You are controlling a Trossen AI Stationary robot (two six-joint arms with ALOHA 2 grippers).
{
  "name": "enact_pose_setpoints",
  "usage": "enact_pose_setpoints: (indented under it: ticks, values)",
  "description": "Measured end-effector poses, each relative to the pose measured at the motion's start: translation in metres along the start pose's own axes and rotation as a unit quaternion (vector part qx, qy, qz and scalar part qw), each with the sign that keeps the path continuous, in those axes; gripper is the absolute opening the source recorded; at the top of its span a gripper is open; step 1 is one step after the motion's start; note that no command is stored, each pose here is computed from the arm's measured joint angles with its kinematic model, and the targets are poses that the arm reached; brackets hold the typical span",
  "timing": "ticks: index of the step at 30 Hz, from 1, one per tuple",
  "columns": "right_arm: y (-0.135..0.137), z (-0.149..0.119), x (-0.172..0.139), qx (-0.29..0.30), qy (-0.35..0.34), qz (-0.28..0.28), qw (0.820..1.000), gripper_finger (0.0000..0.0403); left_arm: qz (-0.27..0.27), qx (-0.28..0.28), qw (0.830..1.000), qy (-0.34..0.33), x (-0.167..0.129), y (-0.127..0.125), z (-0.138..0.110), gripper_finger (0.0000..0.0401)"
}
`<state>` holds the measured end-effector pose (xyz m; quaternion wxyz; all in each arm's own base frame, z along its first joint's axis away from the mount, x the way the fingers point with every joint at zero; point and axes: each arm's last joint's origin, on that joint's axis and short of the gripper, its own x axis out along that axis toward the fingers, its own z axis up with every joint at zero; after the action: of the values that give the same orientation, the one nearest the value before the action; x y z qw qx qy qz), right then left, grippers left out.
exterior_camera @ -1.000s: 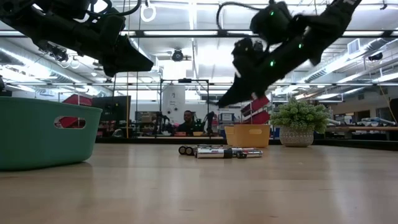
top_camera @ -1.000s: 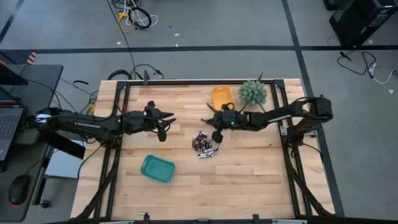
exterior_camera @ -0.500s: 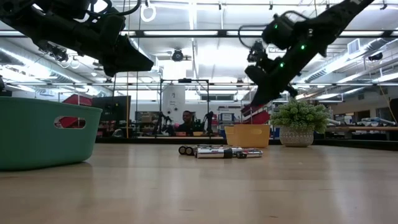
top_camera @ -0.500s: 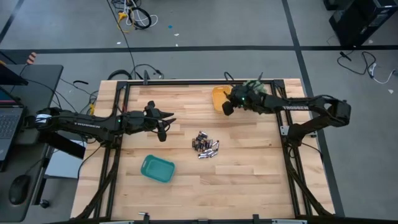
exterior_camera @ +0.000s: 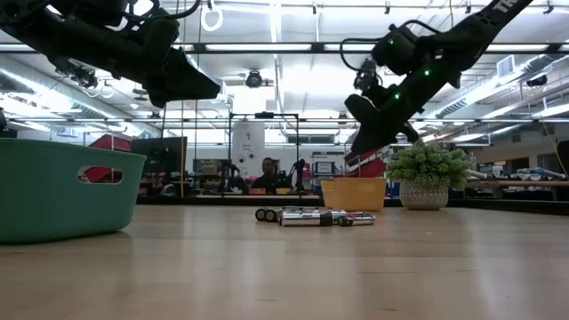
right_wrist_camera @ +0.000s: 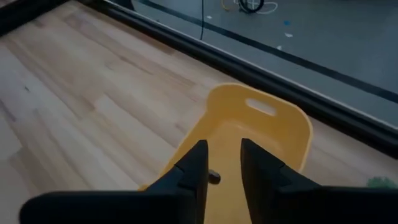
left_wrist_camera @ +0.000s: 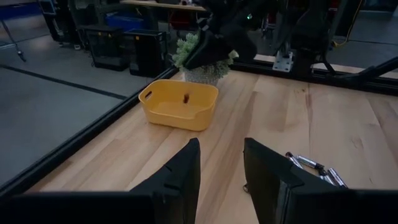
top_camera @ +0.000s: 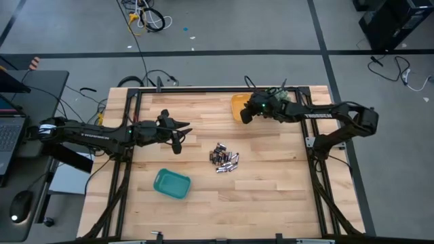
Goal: Sort batteries
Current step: Put the black battery into the yellow bin
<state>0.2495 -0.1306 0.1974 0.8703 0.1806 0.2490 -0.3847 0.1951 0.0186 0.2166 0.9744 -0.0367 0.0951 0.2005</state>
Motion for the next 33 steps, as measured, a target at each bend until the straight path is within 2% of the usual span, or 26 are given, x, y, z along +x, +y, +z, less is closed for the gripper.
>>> enact_pose_setpoints:
  ticks: [3,8,20,28,33]
  values:
    - [0.009,0.001,-0.007,-0.043,-0.01,0.023,0.999,0.0085,0.0,0.0,1.0,-0.001,0.0,0.0,0.0,0.0119]
    - [0.036,-0.004,-0.02,-0.135,-0.025,0.094,0.986,0.0082,0.0,0.0,1.0,-0.001,0.0,0.0,0.0,0.0119]
    - [0.093,-0.044,-0.041,-0.281,-0.004,0.191,0.941,0.0084,0.0,0.0,1.0,-0.001,0.0,0.0,0.0,0.0119]
    - [0.116,-0.066,-0.038,-0.308,-0.004,0.224,0.925,0.0087,0.0,0.0,1.0,0.001,0.0,0.0,-0.001,0.0119]
    - [0.13,-0.08,-0.02,-0.299,-0.027,0.23,0.926,0.0094,0.0,0.002,1.0,0.004,0.001,0.0,-0.002,0.0119]
